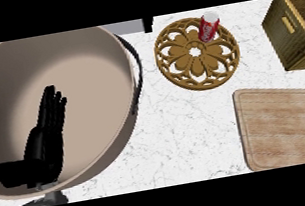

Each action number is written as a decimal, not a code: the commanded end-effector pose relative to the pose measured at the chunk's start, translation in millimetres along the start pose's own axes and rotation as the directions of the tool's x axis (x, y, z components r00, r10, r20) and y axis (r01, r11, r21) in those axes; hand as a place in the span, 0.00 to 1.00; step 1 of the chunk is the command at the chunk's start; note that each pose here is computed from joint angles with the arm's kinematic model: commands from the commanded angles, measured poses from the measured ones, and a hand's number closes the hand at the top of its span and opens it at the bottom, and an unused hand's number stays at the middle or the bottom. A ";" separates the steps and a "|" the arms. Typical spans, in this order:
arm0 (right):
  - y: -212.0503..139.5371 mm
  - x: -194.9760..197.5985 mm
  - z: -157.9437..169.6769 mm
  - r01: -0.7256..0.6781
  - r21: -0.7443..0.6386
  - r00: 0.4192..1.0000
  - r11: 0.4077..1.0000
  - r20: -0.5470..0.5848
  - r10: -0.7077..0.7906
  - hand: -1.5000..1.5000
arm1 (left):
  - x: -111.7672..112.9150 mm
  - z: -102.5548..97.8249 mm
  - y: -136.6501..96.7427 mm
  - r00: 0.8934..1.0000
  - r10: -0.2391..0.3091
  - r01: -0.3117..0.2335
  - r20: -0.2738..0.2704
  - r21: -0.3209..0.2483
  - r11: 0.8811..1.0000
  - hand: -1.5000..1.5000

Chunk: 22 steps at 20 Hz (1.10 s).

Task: Pick the squash from the cutting board and place it in the basket

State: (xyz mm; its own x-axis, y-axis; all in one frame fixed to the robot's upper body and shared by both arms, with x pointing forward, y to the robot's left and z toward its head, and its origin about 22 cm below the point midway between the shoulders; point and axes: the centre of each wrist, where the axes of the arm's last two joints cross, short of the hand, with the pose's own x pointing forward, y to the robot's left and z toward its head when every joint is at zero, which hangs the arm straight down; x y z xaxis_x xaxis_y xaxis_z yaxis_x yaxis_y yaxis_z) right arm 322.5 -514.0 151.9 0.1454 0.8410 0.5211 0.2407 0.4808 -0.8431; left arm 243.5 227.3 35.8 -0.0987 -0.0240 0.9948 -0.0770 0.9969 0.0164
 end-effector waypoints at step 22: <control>-12.9 -12.2 -12.2 0.187 -0.281 0.982 0.941 0.078 -0.172 0.00 | -7.1 7.3 15.7 1.000 -0.003 0.004 0.015 -0.011 1.000 0.50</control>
State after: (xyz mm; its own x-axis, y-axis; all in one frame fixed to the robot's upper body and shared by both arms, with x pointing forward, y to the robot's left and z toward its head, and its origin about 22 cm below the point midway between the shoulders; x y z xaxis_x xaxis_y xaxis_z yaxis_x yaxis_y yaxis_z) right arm 324.2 -533.3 141.8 0.0540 0.7673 0.6390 0.4309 0.5594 -0.7081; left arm 243.2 234.4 30.6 -0.1066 -0.0284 0.9939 -0.0741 0.9970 0.0206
